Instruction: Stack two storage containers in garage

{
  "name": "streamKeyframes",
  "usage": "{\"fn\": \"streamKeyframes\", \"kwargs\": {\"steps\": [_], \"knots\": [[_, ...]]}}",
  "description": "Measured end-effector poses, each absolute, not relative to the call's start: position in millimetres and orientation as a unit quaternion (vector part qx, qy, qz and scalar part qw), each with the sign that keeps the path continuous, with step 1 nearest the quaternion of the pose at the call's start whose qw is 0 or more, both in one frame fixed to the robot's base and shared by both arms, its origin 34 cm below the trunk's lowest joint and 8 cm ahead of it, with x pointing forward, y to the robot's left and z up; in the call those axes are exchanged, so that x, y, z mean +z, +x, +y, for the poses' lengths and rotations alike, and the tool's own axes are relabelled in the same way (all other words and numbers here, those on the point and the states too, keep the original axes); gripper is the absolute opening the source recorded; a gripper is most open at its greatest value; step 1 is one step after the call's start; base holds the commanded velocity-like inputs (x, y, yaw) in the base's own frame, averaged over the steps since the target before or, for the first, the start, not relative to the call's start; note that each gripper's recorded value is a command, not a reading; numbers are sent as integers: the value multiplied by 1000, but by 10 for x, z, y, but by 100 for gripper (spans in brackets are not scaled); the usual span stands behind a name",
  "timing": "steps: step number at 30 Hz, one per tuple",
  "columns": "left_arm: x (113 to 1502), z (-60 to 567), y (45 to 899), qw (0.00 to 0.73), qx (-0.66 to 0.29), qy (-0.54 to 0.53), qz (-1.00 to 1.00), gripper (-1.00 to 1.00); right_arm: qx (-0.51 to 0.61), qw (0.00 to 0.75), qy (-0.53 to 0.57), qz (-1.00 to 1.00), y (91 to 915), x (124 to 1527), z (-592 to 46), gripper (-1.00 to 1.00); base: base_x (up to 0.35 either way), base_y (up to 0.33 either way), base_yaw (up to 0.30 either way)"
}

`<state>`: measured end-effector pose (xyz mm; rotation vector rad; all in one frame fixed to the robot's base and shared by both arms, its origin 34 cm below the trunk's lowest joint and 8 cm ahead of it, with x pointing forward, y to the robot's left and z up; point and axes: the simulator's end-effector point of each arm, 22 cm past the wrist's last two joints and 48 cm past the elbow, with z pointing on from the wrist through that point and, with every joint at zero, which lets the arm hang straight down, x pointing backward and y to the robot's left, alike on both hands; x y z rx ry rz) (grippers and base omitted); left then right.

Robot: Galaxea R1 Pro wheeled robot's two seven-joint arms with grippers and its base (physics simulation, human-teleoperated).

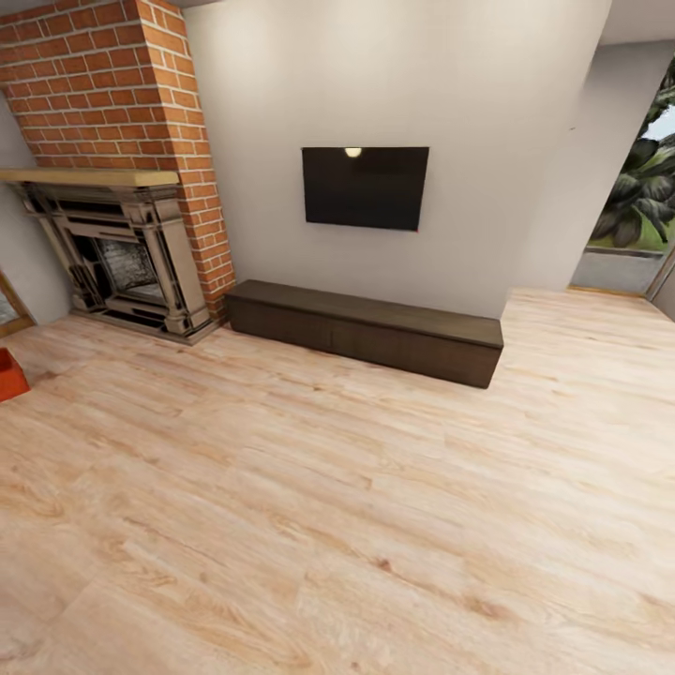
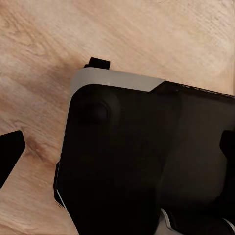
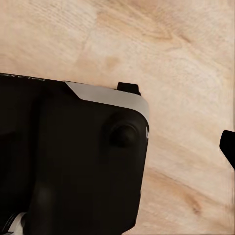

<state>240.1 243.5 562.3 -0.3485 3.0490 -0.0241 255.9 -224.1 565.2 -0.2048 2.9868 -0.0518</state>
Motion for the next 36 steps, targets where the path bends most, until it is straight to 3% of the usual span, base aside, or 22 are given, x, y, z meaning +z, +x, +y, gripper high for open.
{"fn": "streamKeyframes", "kwargs": {"steps": [19,36], "knots": [[5623,2435,2401,36,-8,-113,993,100,-18,74,-68,995,2559,5652,-2252,100,322,0,262],[5623,2436,2401,36,-8,-113,993,100,-18,74,-68,995,2559,5652,-2247,100,322,0,12]]}}
